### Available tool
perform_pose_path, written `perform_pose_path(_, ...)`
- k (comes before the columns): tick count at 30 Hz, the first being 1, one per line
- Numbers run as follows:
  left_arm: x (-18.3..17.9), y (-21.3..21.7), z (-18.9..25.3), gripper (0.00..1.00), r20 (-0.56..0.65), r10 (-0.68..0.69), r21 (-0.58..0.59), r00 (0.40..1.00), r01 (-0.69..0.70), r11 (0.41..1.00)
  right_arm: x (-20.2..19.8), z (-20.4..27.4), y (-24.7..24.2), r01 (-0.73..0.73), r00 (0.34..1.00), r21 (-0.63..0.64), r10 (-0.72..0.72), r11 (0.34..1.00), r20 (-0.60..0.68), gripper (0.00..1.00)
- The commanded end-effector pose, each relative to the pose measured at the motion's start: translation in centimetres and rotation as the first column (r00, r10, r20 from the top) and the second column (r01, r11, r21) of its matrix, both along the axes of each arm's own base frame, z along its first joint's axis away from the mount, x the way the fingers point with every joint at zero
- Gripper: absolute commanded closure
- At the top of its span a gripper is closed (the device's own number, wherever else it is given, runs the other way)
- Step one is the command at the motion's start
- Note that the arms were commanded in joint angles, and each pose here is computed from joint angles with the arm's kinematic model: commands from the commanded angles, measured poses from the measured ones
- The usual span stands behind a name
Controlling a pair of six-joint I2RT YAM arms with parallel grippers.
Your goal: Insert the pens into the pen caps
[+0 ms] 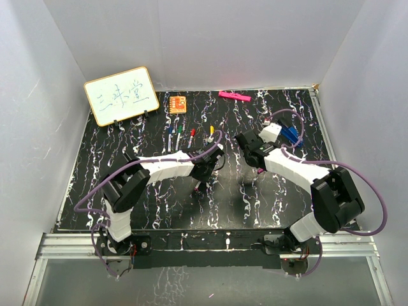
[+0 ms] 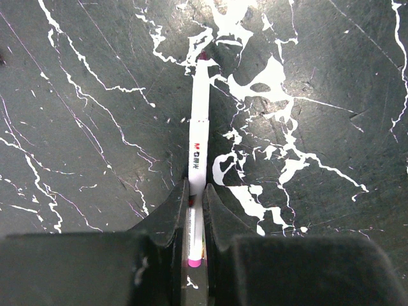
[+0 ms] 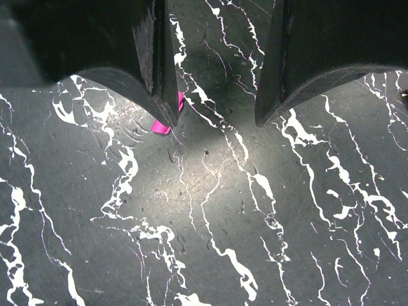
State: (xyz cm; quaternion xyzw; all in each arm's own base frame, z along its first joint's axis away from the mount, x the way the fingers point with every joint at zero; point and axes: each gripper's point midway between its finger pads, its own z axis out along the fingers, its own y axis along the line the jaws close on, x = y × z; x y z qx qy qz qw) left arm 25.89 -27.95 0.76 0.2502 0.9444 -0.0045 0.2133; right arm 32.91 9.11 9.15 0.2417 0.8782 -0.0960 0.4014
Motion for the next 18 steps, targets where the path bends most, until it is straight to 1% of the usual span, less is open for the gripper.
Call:
perform_pose_path(1, -5.4, 7.4, -5.3, 1.0, -0.216, 0.018, 0.284, 0.976, 0.046, 0.958, -1.2, -1.4, -0.5, 0.082, 0.996, 0.037, -0.081, 0.996, -0.022, 0.58)
perform_pose_path(4, -5.2, 7.4, -4.7, 1.0, -0.209, 0.01, 0.277, 0.978, 0.05, 0.959, -1.9, -1.7, -1.2, 0.14, 0.99, 0.038, -0.139, 0.989, -0.021, 0.62)
perform_pose_path(8, -5.2, 7.2, -4.0, 1.0, -0.198, 0.0, 0.259, 0.98, 0.053, 0.965, -2.3, -1.5, -2.0, 0.183, 0.983, 0.027, -0.183, 0.983, 0.002, 0.62)
perform_pose_path(18, -5.2, 7.2, -4.1, 1.0, -0.195, 0.015, 0.261, 0.981, 0.037, 0.965, -2.4, -3.4, -2.4, 0.177, 0.983, -0.028, -0.178, 0.984, -0.04, 0.6)
